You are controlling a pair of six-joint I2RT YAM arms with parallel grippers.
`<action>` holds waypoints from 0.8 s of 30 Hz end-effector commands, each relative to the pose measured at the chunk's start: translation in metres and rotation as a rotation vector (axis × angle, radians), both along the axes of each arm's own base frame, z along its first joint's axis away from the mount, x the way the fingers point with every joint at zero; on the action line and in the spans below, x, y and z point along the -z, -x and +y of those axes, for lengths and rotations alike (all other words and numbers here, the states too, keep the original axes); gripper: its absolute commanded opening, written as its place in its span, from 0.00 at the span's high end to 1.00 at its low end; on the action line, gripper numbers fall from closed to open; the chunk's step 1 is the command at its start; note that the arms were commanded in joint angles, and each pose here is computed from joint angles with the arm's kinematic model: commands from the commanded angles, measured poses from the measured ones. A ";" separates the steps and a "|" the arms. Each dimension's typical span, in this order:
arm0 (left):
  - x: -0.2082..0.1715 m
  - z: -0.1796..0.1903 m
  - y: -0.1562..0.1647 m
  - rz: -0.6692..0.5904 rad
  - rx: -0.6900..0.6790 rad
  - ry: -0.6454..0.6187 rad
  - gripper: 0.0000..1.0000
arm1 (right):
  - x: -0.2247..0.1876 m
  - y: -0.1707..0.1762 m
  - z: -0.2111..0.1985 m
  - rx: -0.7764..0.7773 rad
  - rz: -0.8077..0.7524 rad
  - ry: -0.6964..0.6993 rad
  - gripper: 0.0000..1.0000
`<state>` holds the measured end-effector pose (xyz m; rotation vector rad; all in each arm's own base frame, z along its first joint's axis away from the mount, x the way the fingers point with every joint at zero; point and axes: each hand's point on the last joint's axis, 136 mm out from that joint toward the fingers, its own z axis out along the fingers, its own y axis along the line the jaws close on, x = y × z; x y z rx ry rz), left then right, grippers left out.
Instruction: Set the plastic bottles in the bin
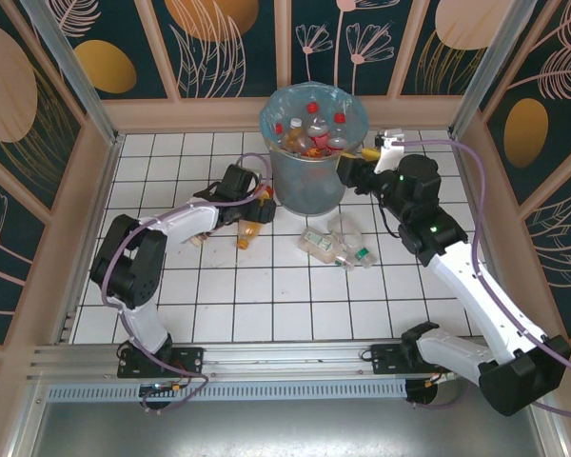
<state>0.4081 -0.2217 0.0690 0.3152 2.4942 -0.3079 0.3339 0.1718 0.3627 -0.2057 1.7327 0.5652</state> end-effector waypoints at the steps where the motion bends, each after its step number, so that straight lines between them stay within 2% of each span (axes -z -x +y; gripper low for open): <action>1: 0.006 -0.009 -0.001 0.035 0.009 0.036 0.06 | -0.015 0.003 -0.012 0.048 -0.066 -0.005 0.40; 4: 0.016 -0.009 0.001 0.063 0.014 0.029 0.08 | -0.017 0.004 -0.013 0.054 -0.072 0.000 0.40; 9: 0.031 -0.010 0.005 0.109 0.029 0.012 0.19 | -0.016 0.004 -0.013 0.055 -0.073 0.004 0.39; 14: 0.035 -0.008 0.005 0.117 0.024 0.002 0.35 | -0.018 0.004 -0.014 0.053 -0.074 0.019 0.39; 20: 0.000 -0.003 0.002 0.036 0.004 0.013 0.42 | -0.026 0.006 -0.019 0.076 -0.091 0.028 0.39; 24: -0.046 0.011 0.007 -0.061 -0.036 0.015 0.43 | -0.033 0.008 -0.019 0.072 -0.107 0.026 0.39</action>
